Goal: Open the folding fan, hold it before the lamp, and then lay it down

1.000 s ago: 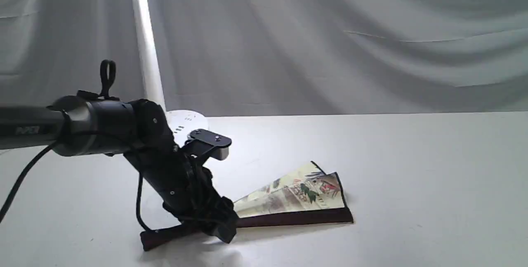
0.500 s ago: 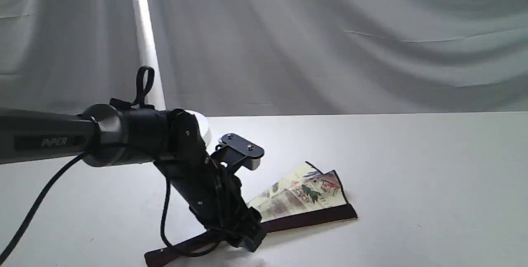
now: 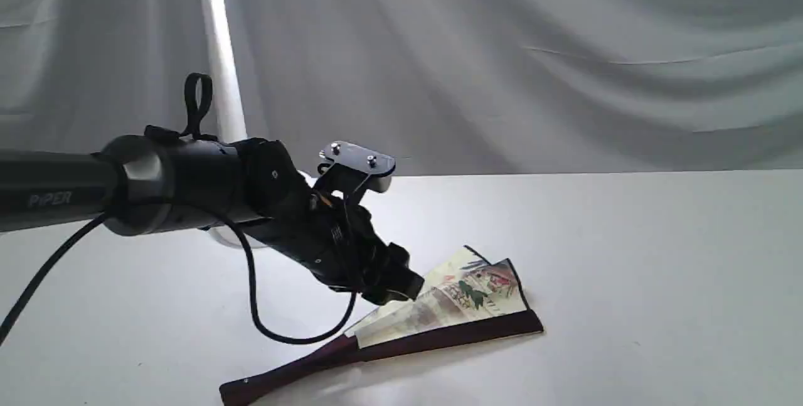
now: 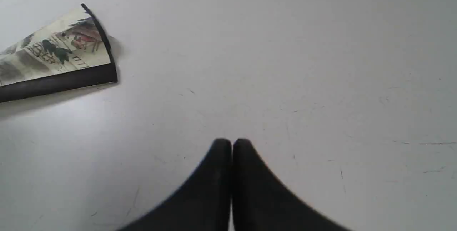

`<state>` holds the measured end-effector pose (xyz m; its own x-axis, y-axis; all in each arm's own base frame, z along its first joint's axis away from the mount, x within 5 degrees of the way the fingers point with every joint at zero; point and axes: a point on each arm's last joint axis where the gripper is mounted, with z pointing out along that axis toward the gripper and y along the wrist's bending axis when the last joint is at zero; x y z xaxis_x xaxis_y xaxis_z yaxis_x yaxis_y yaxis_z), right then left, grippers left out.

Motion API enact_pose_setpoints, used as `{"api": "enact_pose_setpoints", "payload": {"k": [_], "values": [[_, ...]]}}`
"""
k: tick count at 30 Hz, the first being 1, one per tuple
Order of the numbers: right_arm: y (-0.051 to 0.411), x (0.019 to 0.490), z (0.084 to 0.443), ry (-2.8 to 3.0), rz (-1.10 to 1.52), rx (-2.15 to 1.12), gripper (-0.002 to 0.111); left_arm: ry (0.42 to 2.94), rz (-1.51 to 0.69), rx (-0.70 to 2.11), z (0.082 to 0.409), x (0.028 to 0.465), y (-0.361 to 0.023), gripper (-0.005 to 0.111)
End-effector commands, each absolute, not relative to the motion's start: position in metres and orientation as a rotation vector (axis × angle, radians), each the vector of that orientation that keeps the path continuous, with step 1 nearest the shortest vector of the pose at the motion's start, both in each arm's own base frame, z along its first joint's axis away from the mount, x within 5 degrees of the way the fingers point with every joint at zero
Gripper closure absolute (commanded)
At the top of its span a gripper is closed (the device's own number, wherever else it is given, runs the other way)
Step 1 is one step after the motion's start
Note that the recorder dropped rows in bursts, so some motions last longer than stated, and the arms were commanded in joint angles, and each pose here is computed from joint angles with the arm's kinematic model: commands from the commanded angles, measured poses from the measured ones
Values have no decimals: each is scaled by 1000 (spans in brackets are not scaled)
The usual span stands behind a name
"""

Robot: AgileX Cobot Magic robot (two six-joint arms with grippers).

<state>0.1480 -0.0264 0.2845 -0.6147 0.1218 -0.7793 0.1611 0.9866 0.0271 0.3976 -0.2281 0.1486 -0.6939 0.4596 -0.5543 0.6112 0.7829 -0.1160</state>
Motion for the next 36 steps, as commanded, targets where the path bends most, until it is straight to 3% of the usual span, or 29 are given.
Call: {"api": "enact_pose_setpoints", "payload": {"k": [1,11,21,36], "values": [[-26,149,286,2224,-46,197,108,2461,-407,795,153,395,-231,59],[-26,149,286,2224,-46,199,108,2472,-369,1010,156,401,-254,59],[-26,149,286,2223,-39,202,108,2434,-341,985,125,412,-264,59],[-26,149,286,2223,-39,202,108,2448,-375,914,107,416,-267,59]]}}
